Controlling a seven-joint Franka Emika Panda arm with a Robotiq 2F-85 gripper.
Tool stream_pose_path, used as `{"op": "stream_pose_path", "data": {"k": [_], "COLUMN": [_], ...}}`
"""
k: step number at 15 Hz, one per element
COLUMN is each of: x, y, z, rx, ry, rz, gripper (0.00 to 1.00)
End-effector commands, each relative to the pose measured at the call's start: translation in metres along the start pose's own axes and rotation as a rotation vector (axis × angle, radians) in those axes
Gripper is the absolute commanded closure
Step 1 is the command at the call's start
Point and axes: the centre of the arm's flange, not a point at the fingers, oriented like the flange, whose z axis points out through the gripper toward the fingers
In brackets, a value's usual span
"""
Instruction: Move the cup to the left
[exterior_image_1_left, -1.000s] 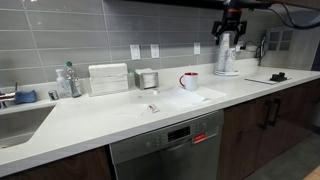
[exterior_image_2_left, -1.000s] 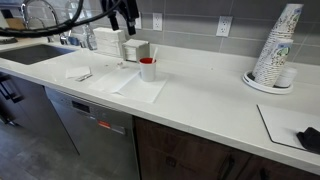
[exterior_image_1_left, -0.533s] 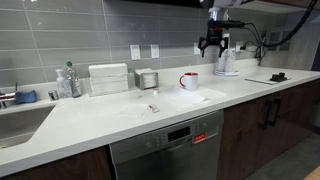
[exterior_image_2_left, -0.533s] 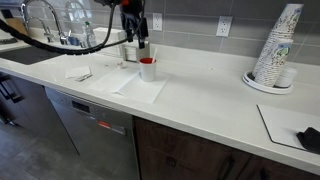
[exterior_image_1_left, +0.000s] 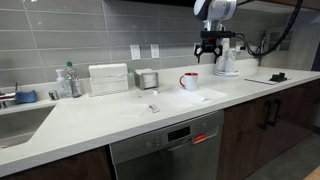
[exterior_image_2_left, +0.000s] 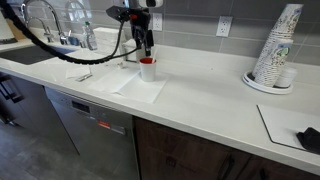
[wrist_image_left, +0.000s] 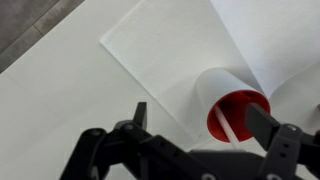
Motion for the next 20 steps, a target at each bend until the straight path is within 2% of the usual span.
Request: {"op": "stream_pose_path", "data": {"k": [1, 3, 10, 20], "x": [0.0, 0.0, 0.021, 0.044], "y": [0.0, 0.0, -0.009, -0.021], "z": [-0.001, -0.001, 0.028, 0.08], "rx": [0.0, 0.001, 0.076, 0.096], "ry": [0.001, 0.001, -0.053, -0.082], "rz": [0.0, 0.001, -0.002, 0.072], "gripper": [0.0, 0.0, 0.0, 0.0]}}
